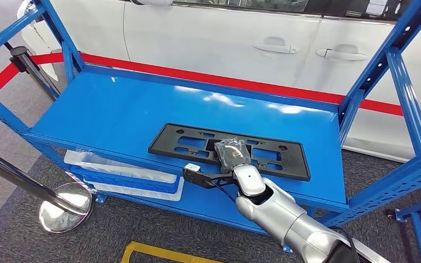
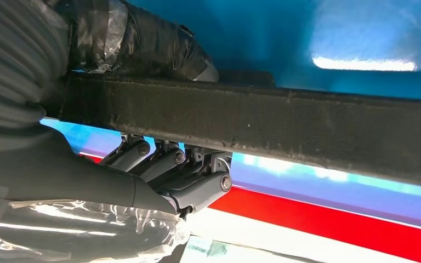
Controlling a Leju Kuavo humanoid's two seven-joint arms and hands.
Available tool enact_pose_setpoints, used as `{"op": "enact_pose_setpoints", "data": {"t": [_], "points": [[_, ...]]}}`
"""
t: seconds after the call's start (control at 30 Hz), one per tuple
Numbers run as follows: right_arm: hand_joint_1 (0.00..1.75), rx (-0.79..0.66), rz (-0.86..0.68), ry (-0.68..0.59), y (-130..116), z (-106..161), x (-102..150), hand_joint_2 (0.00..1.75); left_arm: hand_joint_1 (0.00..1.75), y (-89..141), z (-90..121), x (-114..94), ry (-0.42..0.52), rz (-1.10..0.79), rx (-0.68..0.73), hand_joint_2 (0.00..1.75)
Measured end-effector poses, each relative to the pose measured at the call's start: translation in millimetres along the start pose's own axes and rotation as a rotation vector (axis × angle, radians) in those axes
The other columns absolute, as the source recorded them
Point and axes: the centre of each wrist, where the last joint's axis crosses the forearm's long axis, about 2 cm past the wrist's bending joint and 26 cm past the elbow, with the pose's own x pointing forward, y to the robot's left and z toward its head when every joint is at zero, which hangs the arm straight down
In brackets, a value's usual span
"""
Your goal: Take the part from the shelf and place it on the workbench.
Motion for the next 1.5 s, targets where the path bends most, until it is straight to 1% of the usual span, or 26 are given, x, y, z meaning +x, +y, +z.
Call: {"op": "enact_pose_setpoints", "data": {"t": [0.17, 0.27, 0.33, 0.5, 0.63, 0.7, 0.77, 0.9, 1.17, 1.5], "points": [[1.75, -0.027, 0.023, -0.001, 0, 12, -8, 1.75, 0.0, 0, 0, -1, 0.038, 0.002, 0.014, 1.75], [1.75, -0.099, 0.1, -0.026, -3, 22, -11, 1.75, 0.0, -1, 0, -2, 0.044, 0.003, 0.022, 1.75], [1.75, -0.162, 0.158, -0.053, -10, 29, -10, 1.75, 0.0, 0, 0, -2, 0.049, 0.002, 0.017, 1.75], [1.75, -0.327, 0.224, -0.144, -38, 43, 8, 1.75, 0.0, 0, 0, -2, 0.063, 0.005, 0.013, 1.75], [1.75, -0.433, 0.213, -0.232, -59, 56, 27, 1.75, 0.0, -3, 0, -1, 0.126, 0.012, -0.005, 1.75], [1.75, -0.472, 0.212, -0.271, -65, 63, 35, 1.75, 0.0, -5, 0, 1, 0.14, 0.014, -0.019, 1.75], [1.75, -0.503, 0.226, -0.306, -66, 69, 42, 1.75, 0.0, -7, 0, 2, 0.142, 0.013, -0.024, 1.75], [1.75, -0.522, 0.237, -0.365, -61, 82, 53, 1.75, 0.0, -10, 0, 4, 0.14, 0.012, -0.029, 1.75], [1.75, -0.514, 0.235, -0.467, -59, 100, 75, 1.75, 0.0, -10, 0, 4, 0.152, 0.012, -0.031, 1.75], [1.75, -0.464, 0.176, -0.533, -59, 110, 87, 1.75, 0.0, -9, 1, 5, 0.153, 0.012, -0.033, 1.75]]}}
